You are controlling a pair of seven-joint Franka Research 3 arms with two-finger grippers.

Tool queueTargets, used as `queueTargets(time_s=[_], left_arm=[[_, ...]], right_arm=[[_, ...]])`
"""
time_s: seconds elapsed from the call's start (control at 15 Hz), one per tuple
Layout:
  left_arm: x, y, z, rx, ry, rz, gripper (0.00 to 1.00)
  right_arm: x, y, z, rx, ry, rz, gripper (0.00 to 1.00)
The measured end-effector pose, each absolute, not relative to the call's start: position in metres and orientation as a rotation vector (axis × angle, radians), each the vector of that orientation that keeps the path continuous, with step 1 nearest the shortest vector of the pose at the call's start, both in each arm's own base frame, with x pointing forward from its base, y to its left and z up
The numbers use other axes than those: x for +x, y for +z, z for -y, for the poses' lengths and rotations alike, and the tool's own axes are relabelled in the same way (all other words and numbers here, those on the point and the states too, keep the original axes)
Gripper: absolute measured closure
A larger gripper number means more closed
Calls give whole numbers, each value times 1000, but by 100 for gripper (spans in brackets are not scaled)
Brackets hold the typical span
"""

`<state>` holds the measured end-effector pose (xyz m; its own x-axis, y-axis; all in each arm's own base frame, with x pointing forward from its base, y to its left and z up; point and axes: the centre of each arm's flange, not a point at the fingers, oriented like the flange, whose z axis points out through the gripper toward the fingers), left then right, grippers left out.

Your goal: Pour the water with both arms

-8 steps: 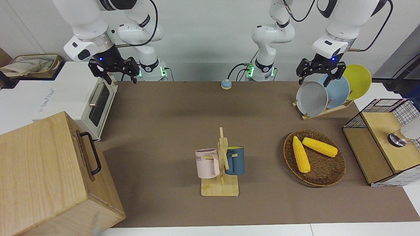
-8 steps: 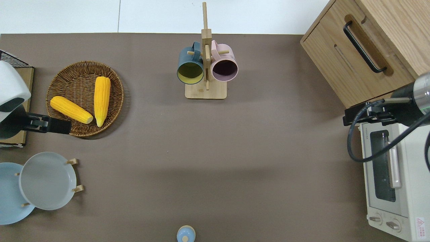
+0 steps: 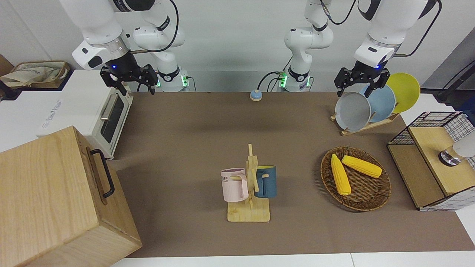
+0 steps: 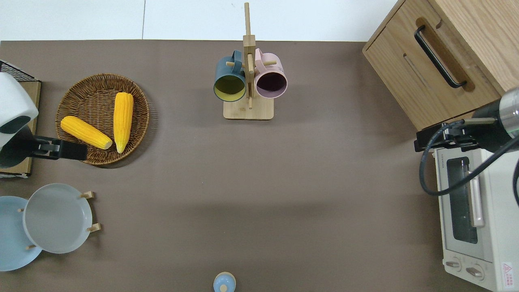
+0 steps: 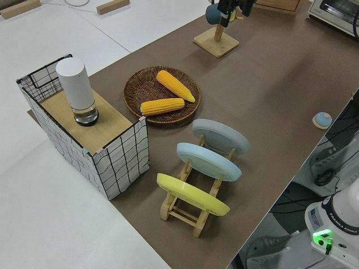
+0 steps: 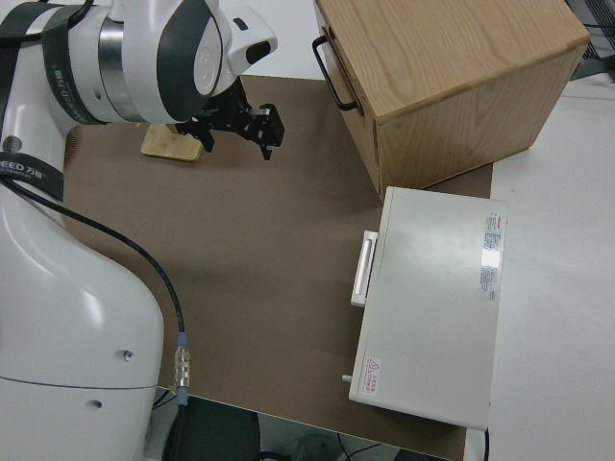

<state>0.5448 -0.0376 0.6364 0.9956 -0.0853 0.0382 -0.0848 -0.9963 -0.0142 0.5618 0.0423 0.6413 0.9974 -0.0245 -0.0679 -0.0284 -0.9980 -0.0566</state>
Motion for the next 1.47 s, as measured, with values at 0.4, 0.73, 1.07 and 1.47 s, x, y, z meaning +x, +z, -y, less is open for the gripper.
queueTargets(time_s=[0.4, 0.73, 1.07, 1.47], left_arm=[[545, 636, 37, -3126, -55, -125, 0], [544, 636, 36, -3126, -54, -120, 0], [544, 636, 36, -3126, -53, -119, 0], [548, 634, -5, -3126, -57, -115, 0]], right_arm=[[561, 641, -47, -3082, 104, -25, 1], [561, 622, -89, -3084, 148, 91, 1], [580, 553, -163, -3077, 92, 251, 1], [603, 515, -204, -3057, -48, 320, 1]])
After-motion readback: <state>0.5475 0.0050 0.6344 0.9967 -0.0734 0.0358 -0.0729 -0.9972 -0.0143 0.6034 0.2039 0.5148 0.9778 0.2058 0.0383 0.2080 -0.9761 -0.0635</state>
